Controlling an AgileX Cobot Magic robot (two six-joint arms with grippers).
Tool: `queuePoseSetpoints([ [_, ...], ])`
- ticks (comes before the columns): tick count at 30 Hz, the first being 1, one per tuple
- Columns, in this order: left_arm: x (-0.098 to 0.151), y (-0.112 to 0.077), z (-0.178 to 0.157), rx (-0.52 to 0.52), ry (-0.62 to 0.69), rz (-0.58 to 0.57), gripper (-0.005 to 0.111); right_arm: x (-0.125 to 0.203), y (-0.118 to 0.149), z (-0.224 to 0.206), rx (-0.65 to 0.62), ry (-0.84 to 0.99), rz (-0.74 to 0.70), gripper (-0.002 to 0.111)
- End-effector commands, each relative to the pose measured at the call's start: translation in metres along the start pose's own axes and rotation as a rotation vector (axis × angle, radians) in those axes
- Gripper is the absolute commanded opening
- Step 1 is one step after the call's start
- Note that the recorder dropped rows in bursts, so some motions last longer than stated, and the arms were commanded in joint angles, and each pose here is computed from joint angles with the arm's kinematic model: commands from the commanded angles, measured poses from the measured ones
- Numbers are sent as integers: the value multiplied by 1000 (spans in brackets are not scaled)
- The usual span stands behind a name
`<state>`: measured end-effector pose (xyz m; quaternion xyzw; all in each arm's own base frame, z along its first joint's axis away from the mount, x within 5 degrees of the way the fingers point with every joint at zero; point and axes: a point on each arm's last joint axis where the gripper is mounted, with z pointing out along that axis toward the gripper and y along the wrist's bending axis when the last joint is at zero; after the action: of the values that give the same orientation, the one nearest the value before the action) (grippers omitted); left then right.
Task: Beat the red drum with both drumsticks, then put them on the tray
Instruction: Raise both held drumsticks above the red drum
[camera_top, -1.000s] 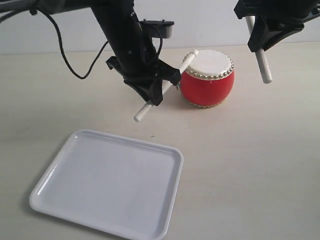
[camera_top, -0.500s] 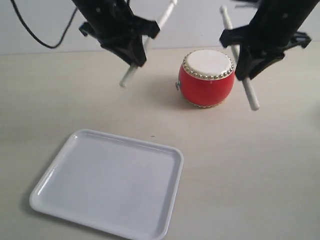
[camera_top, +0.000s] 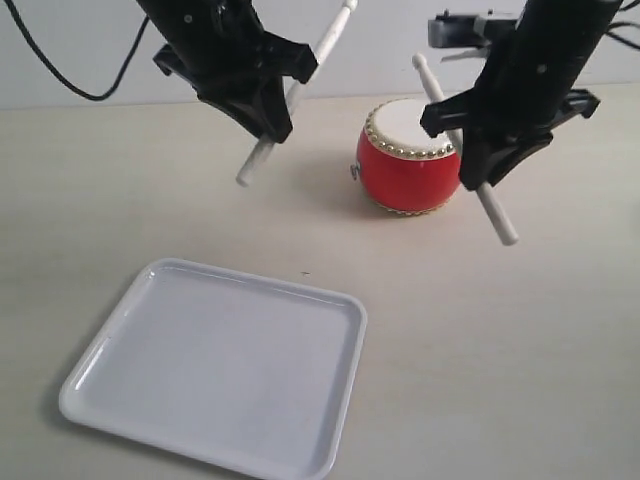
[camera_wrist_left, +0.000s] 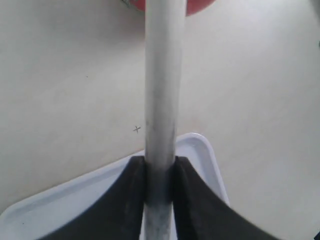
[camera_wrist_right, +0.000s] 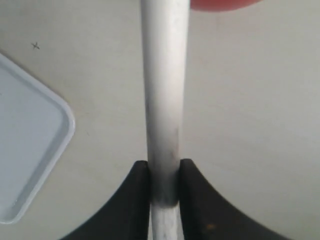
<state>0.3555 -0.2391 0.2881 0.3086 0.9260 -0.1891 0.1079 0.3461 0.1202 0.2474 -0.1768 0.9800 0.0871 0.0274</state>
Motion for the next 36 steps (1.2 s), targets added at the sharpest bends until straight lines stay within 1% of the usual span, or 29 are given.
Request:
queuePoseSetpoints([
  [1, -2, -7, 8, 38, 4, 9, 0, 3, -6, 1, 33, 11, 14, 0],
  [6, -3, -7, 7, 35, 0, 11, 0, 12, -21, 66, 71, 228, 46, 0],
  [7, -3, -7, 7, 35, 0, 7, 0, 12, -22, 73, 72, 249, 48, 0],
  [9, -3, -9, 7, 41, 1, 9, 0, 12, -22, 74, 71, 251, 49, 0],
  [12, -3, -9, 13, 41, 14, 14, 0, 10, -20, 47, 94, 170, 32, 0],
  [15, -3, -13, 30, 59, 49, 23, 0, 12, -16, 4, 137, 45, 4, 0],
  [17, -3, -18, 47, 67, 83, 47, 0, 17, -12, -20, 146, -22, -11, 0],
  [19, -3, -20, 71, 71, 131, 59, 0, 22, -10, -34, 153, -59, -17, 0],
  [22, 3, -21, 110, 78, 218, 57, 0, 25, -9, -41, 154, -79, -19, 0],
  [23, 6, -17, 122, 78, 243, 43, 0, 25, -9, -41, 154, -79, -19, 0],
  [25, 8, -13, 133, 77, 267, 9, 0, 25, -8, -41, 153, -79, -18, 0],
  [27, 7, -10, 128, 79, 255, -14, 0, 24, -9, -38, 152, -72, -18, 0],
  [30, 0, -13, 95, 92, 180, 2, 0, 21, -11, -28, 150, -44, -15, 0],
  [33, -5, -18, 48, 72, 80, 25, 0, 13, -14, -1, 123, 29, 0, 0],
  [36, -4, -22, -2, 22, -21, 62, 0, 10, -14, 40, 45, 143, 44, 0],
])
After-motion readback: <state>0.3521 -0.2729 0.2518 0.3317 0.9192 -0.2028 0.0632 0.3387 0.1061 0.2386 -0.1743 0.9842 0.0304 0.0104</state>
